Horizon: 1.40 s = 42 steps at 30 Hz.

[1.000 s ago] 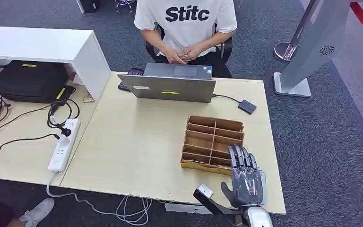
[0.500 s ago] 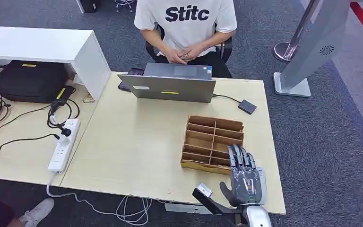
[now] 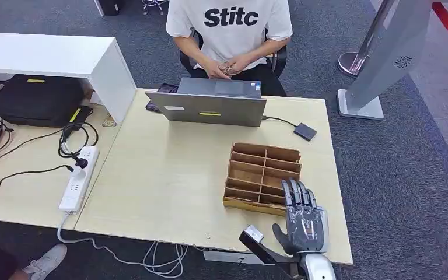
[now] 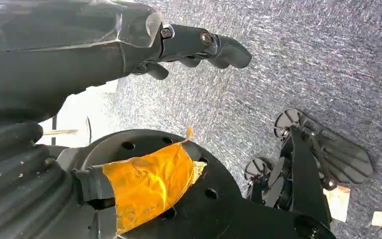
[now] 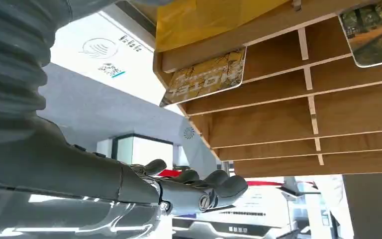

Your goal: Pass the card to the sensor for recognition and then transmit it.

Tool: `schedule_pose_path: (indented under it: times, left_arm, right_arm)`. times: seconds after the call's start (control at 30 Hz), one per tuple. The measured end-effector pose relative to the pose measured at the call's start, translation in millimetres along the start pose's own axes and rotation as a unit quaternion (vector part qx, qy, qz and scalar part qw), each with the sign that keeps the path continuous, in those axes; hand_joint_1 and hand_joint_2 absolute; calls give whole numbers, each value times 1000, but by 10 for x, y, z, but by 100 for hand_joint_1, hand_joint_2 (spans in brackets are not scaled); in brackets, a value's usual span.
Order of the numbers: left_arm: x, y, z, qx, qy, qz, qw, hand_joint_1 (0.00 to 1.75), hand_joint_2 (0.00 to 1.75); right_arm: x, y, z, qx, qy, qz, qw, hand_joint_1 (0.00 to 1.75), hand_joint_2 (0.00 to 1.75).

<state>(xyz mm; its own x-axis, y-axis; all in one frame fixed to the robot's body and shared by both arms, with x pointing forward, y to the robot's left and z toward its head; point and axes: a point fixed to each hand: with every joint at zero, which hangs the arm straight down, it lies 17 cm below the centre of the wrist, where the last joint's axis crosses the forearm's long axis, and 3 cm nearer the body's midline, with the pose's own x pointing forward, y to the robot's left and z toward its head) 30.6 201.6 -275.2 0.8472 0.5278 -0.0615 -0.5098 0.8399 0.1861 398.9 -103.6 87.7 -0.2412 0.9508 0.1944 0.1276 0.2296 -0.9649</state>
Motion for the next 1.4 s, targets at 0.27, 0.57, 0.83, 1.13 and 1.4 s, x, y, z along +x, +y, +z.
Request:
schedule_pose_path:
  times: [0.27,0.57,0.83,1.13,1.4]
  left_arm:
    - [7,-4,2,0,-1,0,1000,0,175]
    - [43,-26,11,-3,-3,-1,1000,0,175]
    - [73,-35,15,-4,-6,-3,1000,0,175]
    - [91,-37,15,-5,-10,-4,1000,0,175]
    - [100,-38,15,-6,-12,-5,1000,0,175]
  right_arm:
    - [-9,7,-2,1,2,-1,1000,145,175]
    - [-100,63,7,0,18,0,1000,150,175]
    - [-132,46,-25,-5,25,1,1000,154,175]
    - [-128,24,-22,-11,21,1,1000,162,175]
    - [-107,-327,-35,-54,8,-10,998,159,175]
